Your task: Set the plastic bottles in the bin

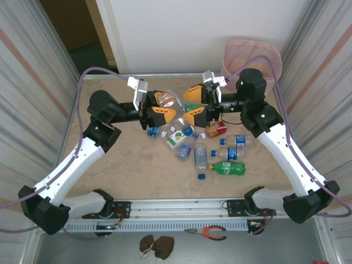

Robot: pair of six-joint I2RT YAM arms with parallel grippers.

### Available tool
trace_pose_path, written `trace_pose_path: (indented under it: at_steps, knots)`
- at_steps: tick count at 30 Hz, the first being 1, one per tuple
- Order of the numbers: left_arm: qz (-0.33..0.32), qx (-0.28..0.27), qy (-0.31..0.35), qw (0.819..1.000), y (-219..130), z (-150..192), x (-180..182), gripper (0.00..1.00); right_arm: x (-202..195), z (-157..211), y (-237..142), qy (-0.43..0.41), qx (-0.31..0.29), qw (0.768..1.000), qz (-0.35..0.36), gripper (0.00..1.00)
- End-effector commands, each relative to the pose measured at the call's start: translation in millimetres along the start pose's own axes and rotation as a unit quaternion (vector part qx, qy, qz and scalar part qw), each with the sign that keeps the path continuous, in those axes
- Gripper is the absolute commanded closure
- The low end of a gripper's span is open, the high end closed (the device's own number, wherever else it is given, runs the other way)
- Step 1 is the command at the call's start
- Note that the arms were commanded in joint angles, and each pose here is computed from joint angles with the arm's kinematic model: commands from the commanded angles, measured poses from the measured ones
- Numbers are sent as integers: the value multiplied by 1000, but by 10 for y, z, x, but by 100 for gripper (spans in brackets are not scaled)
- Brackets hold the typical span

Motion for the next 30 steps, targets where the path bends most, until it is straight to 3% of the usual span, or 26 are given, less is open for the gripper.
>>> trace_pose_path:
  at_steps: [1,5,20,26,30]
  knots:
    - [30,16,37,999,63,-4,-80,65,213,15,25,-21,12,998,-53,15]
    - [37,16,42,998,119,-34,-96,65,294,88,55,-19,24,997,-72,18]
    - [21,0,58,998,166,-124,-89,59,315,182,58,-6,36,996,-82,48]
    - [-23,-7,57,998,124,-119,-13,37,243,146,39,-13,33,998,-47,55]
    - [-90,-4,56,994,3,-55,68,32,82,67,-68,-15,19,999,24,56]
Point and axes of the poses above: each hand's point on the last joint's axis, 136 mm out from that joint toward the fingers, its own y axis out along the fingers, its own x axis along the line the jaws close on, z = x × y, the point moved 3 cm from there along -y, back along the fingers
